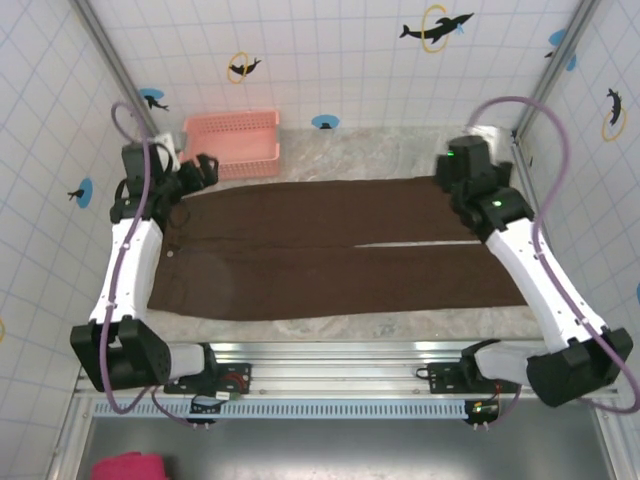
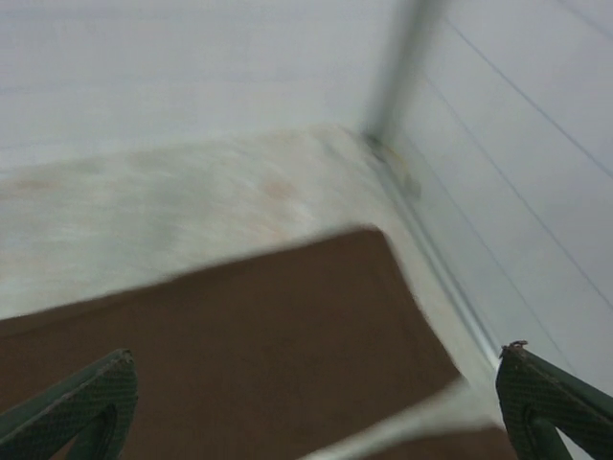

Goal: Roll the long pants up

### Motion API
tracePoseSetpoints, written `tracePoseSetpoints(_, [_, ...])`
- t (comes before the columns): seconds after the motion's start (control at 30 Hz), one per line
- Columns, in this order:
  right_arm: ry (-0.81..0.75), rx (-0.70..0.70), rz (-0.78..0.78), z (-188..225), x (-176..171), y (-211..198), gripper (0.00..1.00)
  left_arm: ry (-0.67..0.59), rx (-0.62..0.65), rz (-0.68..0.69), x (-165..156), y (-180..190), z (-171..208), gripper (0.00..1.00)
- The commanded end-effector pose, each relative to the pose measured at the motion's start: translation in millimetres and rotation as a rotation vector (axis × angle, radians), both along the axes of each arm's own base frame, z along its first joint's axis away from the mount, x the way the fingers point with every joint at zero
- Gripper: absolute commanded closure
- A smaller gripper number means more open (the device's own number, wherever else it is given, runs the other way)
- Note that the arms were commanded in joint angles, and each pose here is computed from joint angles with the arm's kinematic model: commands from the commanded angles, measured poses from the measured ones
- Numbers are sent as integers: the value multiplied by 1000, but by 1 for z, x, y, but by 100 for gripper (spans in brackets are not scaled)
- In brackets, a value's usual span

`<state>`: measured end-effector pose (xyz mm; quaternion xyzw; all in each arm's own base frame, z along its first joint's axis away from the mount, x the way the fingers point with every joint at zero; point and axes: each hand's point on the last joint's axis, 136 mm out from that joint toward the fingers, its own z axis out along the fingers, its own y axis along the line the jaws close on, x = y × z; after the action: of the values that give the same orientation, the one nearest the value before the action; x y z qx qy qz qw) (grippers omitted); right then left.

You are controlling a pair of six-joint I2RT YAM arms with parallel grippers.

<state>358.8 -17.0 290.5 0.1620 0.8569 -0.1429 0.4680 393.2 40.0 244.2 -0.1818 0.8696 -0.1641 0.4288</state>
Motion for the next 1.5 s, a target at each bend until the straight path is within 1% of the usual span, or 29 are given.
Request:
tracePoseSetpoints(0.0, [247, 264, -378, -105, -61, -60, 1, 202, -277, 38, -38, -15, -54, 3])
tracePoseSetpoints(0.07, [264, 243, -525, -128, -95, -82, 1, 259, -212, 97, -64, 0, -65, 3])
tracePoseSetpoints(0.1, [263, 251, -563, -138, -107, -88, 1, 284, -175, 133, -76, 8, -69, 3])
tracePoseSetpoints(0.13, [262, 288, -613, -150, -119, -94, 1, 308, -143, 177, -89, 16, -73, 3])
tracePoseSetpoints(0.27, [329, 466, -781, -206, -166, -106, 1, 457, -95, 329, -136, 37, -101, 6])
tracePoseSetpoints(0.37, [366, 581, -877, -236, -193, -109, 7, 516, -103, 422, -158, 46, -116, 16])
tracePoseSetpoints(0.47, [360, 617, -924, -246, -207, -114, 8, 552, -140, 484, -172, 51, -131, 17])
tracePoseSetpoints(0.53, [355, 617, -927, -246, -208, -119, 9, 565, -160, 510, -178, 54, -140, 17])
tracePoseSetpoints(0.6, [357, 621, -923, -248, -206, -122, 11, 563, -200, 537, -181, 57, -151, 17])
tracePoseSetpoints(0.67, [359, 643, -907, -252, -202, -125, 15, 555, -249, 564, -185, 57, -163, 19])
tracePoseSetpoints(0.73, [369, 656, -885, -255, -196, -127, 19, 545, -272, 589, -187, 60, -168, 21])
tracePoseSetpoints(0.9, [403, 635, -857, -257, -187, -139, 26, 540, -258, 607, -189, 64, -174, 21])
tracePoseSetpoints(1.03, [407, 660, -848, -262, -179, -148, 33, 527, -252, 619, -191, 65, -174, 21])
tracePoseSetpoints(1.23, [442, 662, -838, -268, -172, -158, 34, 518, -250, 635, -192, 67, -175, 22])
tracePoseSetpoints(1.33, [428, 687, -829, -273, -167, -160, 34, 515, -245, 647, -194, 68, -177, 22])
tracePoseSetpoints(1.47, [426, 709, -807, -277, -158, -163, 39, 510, -249, 659, -195, 68, -181, 22])
